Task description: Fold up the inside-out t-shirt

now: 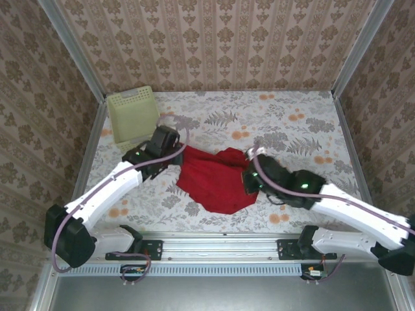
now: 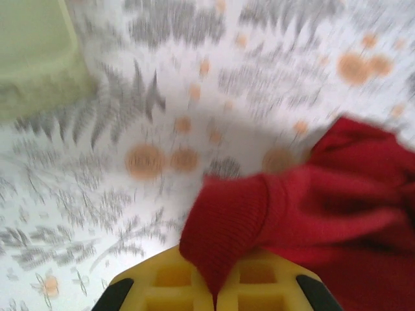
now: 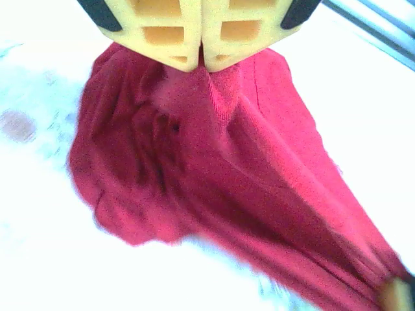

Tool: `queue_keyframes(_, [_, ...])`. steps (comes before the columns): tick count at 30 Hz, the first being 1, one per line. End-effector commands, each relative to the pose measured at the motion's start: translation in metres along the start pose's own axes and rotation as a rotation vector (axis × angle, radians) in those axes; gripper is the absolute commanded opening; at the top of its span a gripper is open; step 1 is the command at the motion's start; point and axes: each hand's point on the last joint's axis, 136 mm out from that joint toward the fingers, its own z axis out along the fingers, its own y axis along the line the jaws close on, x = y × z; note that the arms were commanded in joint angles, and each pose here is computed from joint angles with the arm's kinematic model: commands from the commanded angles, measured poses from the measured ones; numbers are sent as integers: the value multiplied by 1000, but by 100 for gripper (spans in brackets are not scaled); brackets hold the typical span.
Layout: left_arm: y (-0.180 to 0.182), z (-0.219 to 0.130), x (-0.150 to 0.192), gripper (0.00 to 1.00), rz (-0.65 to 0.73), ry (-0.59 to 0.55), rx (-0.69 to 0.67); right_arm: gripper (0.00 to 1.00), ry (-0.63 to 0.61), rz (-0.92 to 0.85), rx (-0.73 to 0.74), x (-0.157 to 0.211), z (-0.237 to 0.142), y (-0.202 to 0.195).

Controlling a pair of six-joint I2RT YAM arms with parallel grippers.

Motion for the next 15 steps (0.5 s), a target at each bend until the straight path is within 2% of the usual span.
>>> queue_keyframes(1, [-11, -54, -62, 0, 39, -155, 17, 0, -169, -61, 71, -54, -89, -31])
queue_keyframes(4, [-43, -111, -94, 0, 104, -339, 92, 0, -267, -31, -9, -73, -122, -28])
queue_keyframes(6, [-57, -122, -95, 0, 133, -400, 111, 0, -249, -31, 4, -63, -106, -28])
queue_keyframes(8, [-56, -93, -82, 0, 154, -334, 82, 0, -149, -44, 65, -38, -66, -30])
queue_keyframes(10, [-36, -41, -56, 0, 137, -134, -22, 0, 2, -43, 104, -4, -20, -28])
queue_keyframes(12, [-26, -15, -39, 0, 147, 21, -84, 0, 88, -54, 131, 10, -2, -26])
queue_keyframes(13, [-30, -18, -39, 0, 180, 29, -101, 0, 80, -65, 104, 6, -4, -20])
queue_keyframes(15, [-61, -44, -50, 0, 288, -93, -38, 0, -28, -74, -82, -11, -24, 8])
